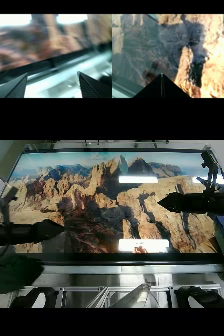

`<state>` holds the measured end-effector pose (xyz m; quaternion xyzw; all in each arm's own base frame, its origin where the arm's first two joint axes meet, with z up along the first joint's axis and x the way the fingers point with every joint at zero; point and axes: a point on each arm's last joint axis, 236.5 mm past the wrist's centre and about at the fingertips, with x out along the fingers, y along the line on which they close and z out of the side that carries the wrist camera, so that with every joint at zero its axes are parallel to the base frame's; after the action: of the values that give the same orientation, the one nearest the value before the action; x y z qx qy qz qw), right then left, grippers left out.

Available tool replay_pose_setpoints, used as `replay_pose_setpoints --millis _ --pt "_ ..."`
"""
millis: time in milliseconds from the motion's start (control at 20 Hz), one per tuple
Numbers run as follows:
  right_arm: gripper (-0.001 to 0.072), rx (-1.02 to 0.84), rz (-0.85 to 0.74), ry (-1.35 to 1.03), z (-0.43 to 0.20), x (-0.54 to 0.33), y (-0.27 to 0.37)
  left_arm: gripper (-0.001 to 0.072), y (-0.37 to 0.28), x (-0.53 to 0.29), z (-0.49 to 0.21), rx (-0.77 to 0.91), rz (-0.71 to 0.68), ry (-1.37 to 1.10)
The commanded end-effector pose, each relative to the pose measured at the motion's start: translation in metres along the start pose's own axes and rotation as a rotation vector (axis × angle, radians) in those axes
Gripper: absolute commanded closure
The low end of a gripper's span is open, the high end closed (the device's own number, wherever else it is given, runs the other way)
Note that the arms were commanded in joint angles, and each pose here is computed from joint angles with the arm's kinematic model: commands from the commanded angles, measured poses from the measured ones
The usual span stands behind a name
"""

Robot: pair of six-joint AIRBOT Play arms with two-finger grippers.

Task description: Fold the shirts.

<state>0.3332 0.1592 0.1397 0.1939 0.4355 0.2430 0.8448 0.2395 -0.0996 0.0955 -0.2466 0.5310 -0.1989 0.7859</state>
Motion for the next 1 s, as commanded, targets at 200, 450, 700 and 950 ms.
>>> replay_pose_setpoints --millis 200,450,700,950 --pt "0.0689 0.003 0.007 0.002 -0.001 0.001 0.002 -0.0007 0.190 -0.114 -0.039 -0.513 0.738 -0.052" --pt "0.0689 0.004 0.007 0.004 -0.001 0.001 0.001 -0.0007 0.221 -0.113 -0.081 -0.687 0.791 0.197" --pt "0.0689 0.004 0.007 0.005 -0.001 0.002 0.001 -0.0007 0.247 -0.108 -0.096 -0.759 0.816 0.319" --pt "0.0689 0.005 0.006 0.006 -0.001 0.002 0.001 -0.0006 0.280 -0.070 -0.113 -0.759 0.801 0.393"
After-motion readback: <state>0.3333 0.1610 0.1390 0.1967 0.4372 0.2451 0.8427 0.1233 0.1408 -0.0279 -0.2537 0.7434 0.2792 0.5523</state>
